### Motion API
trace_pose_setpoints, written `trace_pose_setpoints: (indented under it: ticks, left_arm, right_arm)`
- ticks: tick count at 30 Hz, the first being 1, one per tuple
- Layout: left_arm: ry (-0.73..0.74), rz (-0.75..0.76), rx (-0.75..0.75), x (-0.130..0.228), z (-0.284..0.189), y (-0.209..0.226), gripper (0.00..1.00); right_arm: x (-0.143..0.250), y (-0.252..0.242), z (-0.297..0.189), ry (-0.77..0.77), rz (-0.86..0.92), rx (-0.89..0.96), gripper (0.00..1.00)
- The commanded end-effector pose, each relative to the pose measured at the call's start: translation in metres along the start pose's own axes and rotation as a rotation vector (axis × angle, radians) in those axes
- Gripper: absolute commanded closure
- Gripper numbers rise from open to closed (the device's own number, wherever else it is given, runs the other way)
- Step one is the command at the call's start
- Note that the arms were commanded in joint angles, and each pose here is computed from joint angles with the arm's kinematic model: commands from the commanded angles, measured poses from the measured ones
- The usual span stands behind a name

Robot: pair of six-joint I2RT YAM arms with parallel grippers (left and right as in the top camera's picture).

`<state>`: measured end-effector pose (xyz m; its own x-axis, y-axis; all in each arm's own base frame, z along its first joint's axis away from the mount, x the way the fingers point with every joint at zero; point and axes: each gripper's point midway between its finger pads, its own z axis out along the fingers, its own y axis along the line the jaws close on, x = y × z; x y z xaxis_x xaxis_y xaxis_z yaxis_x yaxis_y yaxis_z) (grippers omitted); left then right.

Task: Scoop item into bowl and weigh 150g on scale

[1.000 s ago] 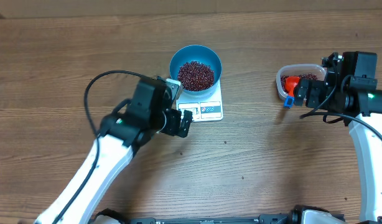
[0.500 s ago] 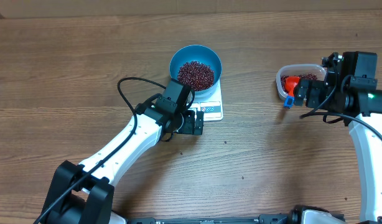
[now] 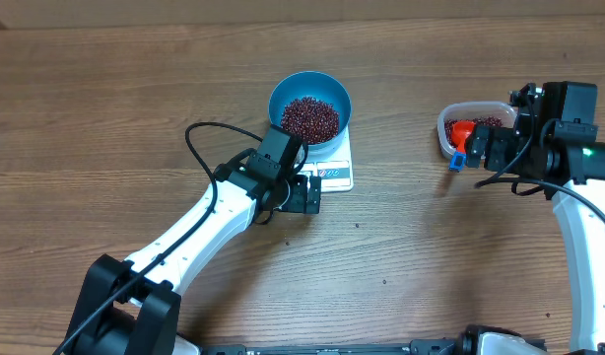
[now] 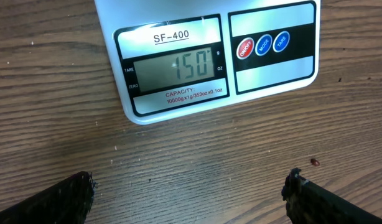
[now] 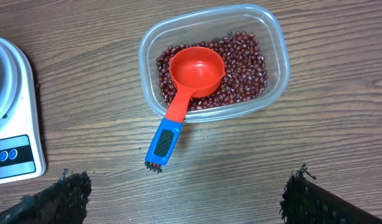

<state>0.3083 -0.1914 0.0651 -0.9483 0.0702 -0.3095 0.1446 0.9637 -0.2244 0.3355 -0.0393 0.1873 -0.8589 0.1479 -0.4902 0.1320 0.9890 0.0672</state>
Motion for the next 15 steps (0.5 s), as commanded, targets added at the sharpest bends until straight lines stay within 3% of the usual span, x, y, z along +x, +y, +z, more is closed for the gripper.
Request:
trace_pose_setpoints:
  ticks: [1,15]
  left_arm:
    - [-0.014,-0.014,-0.009,-0.003,-0.002,0.001,0.01]
    - [-0.060,0.027,0.005,-0.010,-0.018,-0.002,0.00]
  right_arm:
    - [-0.009,-0.002,-0.007,-0.031,0.000,0.008,0.00]
    - [-0.009,-0.002,-0.007,-0.031,0.000,0.008,0.00]
